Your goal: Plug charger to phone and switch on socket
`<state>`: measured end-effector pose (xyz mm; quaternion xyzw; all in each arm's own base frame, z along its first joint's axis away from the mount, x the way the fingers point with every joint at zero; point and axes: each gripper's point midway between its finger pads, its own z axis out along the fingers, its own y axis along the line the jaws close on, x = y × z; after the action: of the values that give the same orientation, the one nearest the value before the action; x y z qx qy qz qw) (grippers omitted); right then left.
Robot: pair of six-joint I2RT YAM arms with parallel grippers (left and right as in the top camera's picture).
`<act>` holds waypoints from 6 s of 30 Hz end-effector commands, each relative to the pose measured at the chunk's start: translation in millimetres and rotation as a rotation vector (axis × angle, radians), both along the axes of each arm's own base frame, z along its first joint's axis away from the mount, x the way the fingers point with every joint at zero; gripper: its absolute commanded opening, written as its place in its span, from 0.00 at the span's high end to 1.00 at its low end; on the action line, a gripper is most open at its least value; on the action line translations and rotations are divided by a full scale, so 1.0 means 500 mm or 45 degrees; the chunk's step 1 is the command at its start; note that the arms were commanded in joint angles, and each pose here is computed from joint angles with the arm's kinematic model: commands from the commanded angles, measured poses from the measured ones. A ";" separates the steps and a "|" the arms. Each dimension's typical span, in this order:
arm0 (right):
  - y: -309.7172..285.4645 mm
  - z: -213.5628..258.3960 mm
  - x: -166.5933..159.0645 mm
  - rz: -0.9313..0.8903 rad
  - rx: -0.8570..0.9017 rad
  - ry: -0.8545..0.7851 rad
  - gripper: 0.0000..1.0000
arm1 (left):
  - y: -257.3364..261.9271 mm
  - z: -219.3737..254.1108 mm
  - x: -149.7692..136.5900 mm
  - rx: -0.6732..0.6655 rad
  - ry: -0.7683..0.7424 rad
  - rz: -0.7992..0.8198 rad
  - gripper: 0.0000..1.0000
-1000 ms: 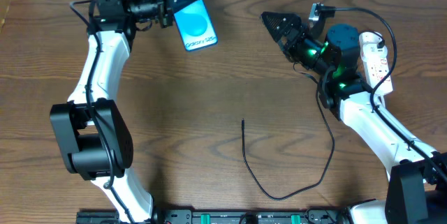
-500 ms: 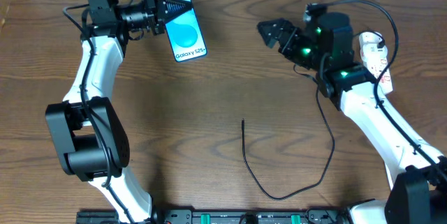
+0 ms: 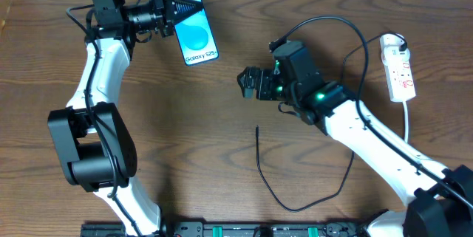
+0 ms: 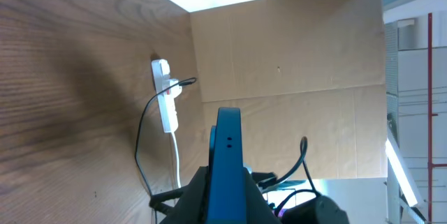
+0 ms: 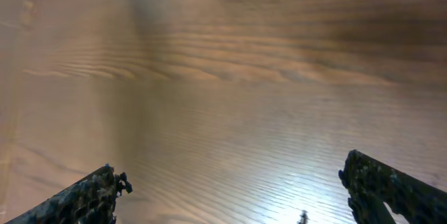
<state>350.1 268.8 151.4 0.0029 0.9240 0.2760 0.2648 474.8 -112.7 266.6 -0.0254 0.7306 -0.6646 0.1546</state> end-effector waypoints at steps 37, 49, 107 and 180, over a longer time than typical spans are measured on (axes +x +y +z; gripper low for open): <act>-0.002 -0.239 -0.224 -0.060 -0.477 0.574 0.15 | 0.002 0.021 -0.011 -0.013 -0.047 -0.037 0.93; -0.005 -0.272 -0.203 -0.112 -0.496 0.569 0.33 | 0.002 0.019 -0.008 -0.007 -0.046 -0.026 0.93; 0.091 0.143 0.009 1.004 0.991 -0.117 0.99 | 0.027 0.119 0.081 -0.071 -0.150 0.270 0.93; 0.102 0.211 -0.011 1.135 1.028 -0.317 0.99 | -0.151 0.167 -0.015 -0.073 -0.466 -0.098 0.93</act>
<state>344.6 315.4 251.5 -0.3141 0.6240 0.6871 0.1994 475.1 -183.6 337.7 0.0957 0.6767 -0.6837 0.2559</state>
